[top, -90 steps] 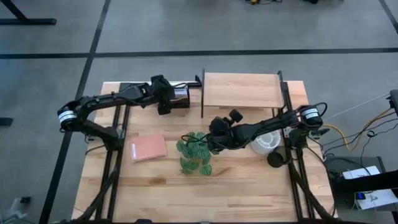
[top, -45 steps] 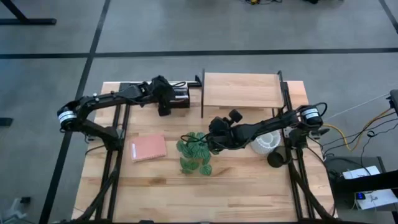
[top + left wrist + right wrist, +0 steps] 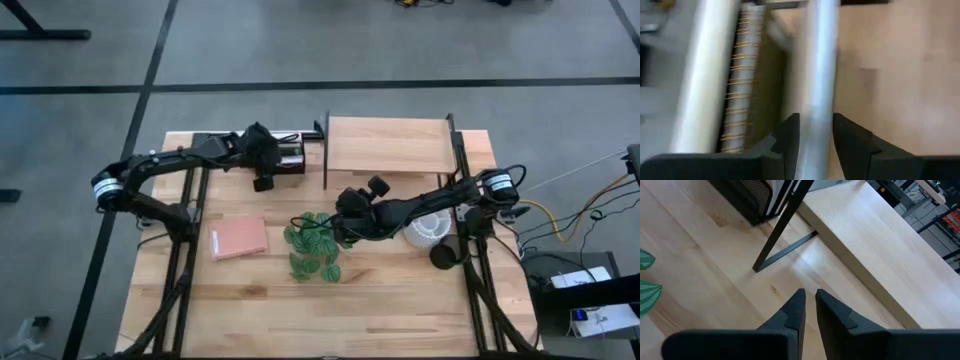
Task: Stock shelves
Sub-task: Remove the white notebook from the black mesh bookshelf
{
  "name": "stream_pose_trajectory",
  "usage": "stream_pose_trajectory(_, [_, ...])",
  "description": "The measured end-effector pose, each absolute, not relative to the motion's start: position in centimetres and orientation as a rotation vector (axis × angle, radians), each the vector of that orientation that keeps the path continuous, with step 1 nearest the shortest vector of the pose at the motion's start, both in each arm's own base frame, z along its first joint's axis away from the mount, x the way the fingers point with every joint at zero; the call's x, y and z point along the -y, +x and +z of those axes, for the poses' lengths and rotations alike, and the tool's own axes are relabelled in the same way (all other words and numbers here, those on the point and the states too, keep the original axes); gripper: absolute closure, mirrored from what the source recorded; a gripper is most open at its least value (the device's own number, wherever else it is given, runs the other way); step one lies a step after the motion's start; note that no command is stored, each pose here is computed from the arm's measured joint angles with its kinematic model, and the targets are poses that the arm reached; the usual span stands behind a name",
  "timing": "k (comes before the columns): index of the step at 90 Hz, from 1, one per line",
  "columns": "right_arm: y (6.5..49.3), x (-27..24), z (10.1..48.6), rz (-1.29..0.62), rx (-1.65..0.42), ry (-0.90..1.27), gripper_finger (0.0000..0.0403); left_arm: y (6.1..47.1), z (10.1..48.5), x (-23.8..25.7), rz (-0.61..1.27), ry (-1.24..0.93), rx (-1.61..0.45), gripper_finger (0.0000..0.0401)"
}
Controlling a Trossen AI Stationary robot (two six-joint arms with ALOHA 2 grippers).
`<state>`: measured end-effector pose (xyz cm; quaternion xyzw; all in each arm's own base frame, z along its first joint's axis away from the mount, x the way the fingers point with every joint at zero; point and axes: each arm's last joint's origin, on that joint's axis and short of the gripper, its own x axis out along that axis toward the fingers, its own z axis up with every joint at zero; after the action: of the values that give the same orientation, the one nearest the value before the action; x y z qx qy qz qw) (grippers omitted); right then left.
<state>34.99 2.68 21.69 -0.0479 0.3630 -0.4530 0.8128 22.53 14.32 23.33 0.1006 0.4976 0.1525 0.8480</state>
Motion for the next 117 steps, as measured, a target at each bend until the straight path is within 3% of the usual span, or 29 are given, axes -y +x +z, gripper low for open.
stream_pose_trajectory(68, [35.0,-2.7,21.7,-0.967,-0.769,-0.098,0.0376,22.4,23.2,-14.7,0.404,0.303,-1.119,0.0303])
stream_pose_trajectory(89, [35.1,-2.7,21.7,-0.965,-0.771,-0.101,0.0377,22.1,22.8,-15.3,0.587,0.420,-1.252,0.0303])
stream_pose_trajectory(117, [35.2,-2.7,21.8,-0.958,-0.760,-0.101,0.0374,22.3,22.7,-15.1,0.502,0.368,-1.207,0.0315])
